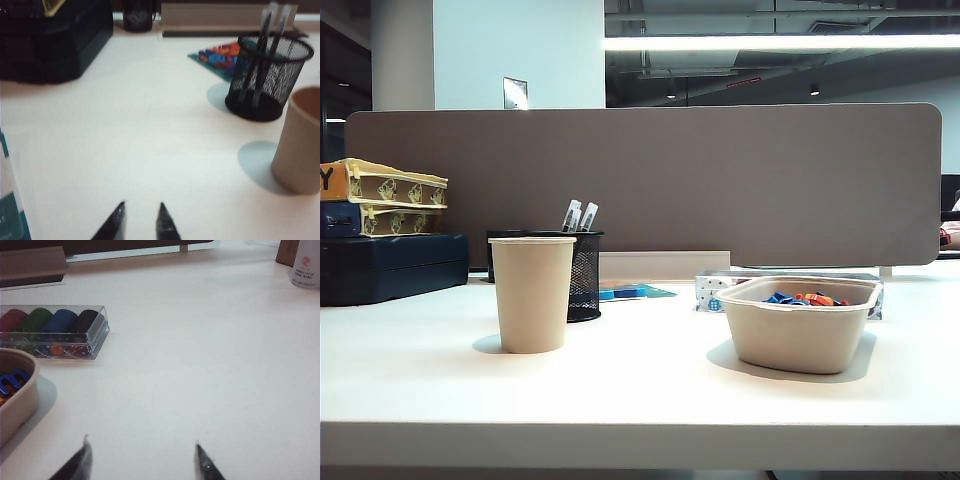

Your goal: Pick up one pen and put it in the pen container.

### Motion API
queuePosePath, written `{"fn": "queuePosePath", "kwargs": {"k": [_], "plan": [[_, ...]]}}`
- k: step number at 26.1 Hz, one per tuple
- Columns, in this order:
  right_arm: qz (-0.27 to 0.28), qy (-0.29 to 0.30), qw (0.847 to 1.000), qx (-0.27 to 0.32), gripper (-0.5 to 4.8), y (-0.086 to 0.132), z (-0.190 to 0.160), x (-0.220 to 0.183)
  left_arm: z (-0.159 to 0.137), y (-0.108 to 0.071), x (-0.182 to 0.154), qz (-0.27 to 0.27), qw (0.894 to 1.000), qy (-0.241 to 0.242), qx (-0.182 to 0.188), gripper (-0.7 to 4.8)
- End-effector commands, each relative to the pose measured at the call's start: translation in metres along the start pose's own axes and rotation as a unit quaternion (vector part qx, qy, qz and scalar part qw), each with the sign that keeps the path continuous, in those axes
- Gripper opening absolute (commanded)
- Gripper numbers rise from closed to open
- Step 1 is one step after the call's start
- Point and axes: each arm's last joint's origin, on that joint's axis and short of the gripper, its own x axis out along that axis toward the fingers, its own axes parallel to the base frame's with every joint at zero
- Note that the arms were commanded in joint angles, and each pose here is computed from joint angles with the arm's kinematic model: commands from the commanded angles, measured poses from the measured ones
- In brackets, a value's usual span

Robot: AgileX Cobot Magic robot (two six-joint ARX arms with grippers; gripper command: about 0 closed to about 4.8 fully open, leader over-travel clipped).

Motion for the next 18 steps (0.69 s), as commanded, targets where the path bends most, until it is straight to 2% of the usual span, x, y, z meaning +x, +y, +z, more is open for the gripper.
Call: {"fn": "queuePosePath", "kwargs": {"k": [1,7,18], "plan": [[0.0,-0.012,1.0,0.005,2.56,0.0,0.003,0.0,-0.008,0.0,0.001,0.003,1.0,0.004,0.001,0.76],[0.002,-0.012,1.0,0.005,2.55,0.0,-0.003,0.001,-0.008,0.001,0.001,0.012,1.0,-0.015,-0.003,0.76],[0.0,0.001,1.0,0.002,2.53,0.0,-0.011,0.003,-0.01,0.001,0.001,0.016,1.0,-0.004,-0.001,0.76]]}}
